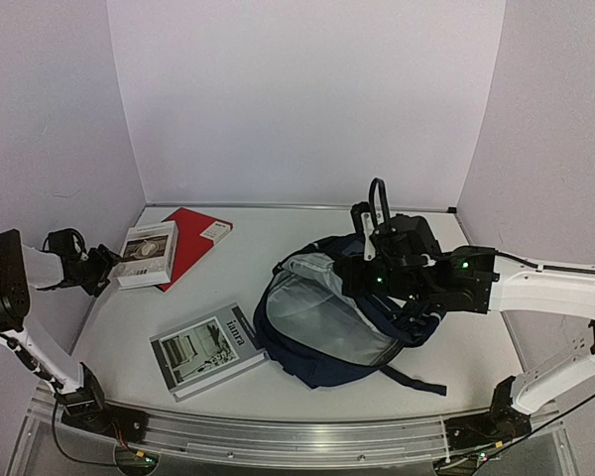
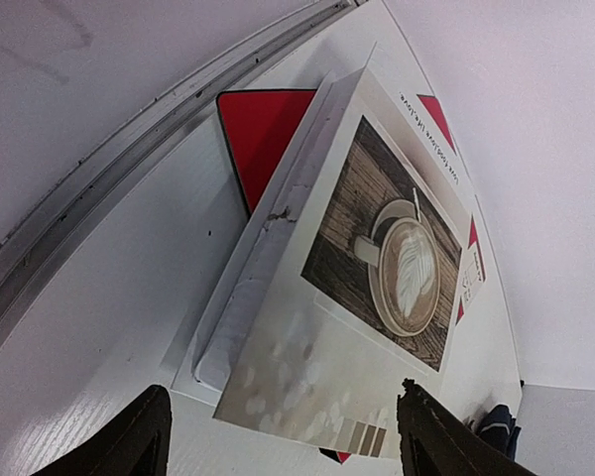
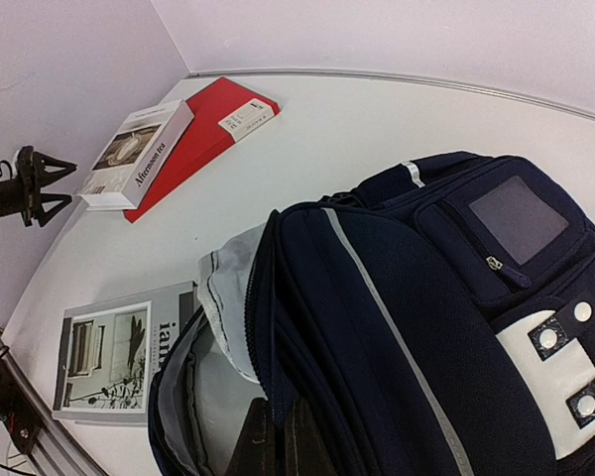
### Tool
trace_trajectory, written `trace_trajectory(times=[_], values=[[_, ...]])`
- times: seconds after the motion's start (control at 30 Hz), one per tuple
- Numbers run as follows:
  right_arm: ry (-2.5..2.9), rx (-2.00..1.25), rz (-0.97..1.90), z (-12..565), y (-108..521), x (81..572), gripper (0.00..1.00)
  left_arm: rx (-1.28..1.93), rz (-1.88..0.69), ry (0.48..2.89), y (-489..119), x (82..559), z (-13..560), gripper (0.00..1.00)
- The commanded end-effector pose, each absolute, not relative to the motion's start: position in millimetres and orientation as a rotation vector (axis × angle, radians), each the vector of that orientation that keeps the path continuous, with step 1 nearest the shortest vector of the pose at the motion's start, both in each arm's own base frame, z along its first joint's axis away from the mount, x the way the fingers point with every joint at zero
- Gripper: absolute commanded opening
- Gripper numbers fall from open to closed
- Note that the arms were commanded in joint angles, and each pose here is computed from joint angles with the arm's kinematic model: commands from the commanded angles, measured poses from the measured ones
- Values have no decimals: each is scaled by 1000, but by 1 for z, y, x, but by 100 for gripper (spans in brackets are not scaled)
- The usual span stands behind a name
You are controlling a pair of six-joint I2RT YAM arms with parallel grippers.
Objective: Pack the student bag
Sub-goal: Pick up the book from the center of the board.
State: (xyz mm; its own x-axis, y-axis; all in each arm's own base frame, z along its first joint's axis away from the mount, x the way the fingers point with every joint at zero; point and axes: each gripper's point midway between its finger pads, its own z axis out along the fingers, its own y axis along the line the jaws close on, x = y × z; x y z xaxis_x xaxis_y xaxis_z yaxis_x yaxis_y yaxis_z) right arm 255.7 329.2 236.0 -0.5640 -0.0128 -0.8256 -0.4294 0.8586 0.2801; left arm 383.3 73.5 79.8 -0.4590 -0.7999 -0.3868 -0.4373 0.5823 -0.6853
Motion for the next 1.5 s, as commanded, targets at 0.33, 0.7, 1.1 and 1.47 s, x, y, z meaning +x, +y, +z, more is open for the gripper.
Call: trace_trajectory(times=[0.33,0.7,1.1,1.47], values=[[1962,-212,700,290,333,264,0,-1038,-757,2041,80,398,76,58],[1969,-219,695,287,337,266,0,-1033,-760,2017,81,399,74,36],[1974,-213,700,285,337,265,0,-1017,-804,1962,83,404,83,0],[1945,-182,673,295,328,268,0,-757,-973,1893,45,386,152,0]])
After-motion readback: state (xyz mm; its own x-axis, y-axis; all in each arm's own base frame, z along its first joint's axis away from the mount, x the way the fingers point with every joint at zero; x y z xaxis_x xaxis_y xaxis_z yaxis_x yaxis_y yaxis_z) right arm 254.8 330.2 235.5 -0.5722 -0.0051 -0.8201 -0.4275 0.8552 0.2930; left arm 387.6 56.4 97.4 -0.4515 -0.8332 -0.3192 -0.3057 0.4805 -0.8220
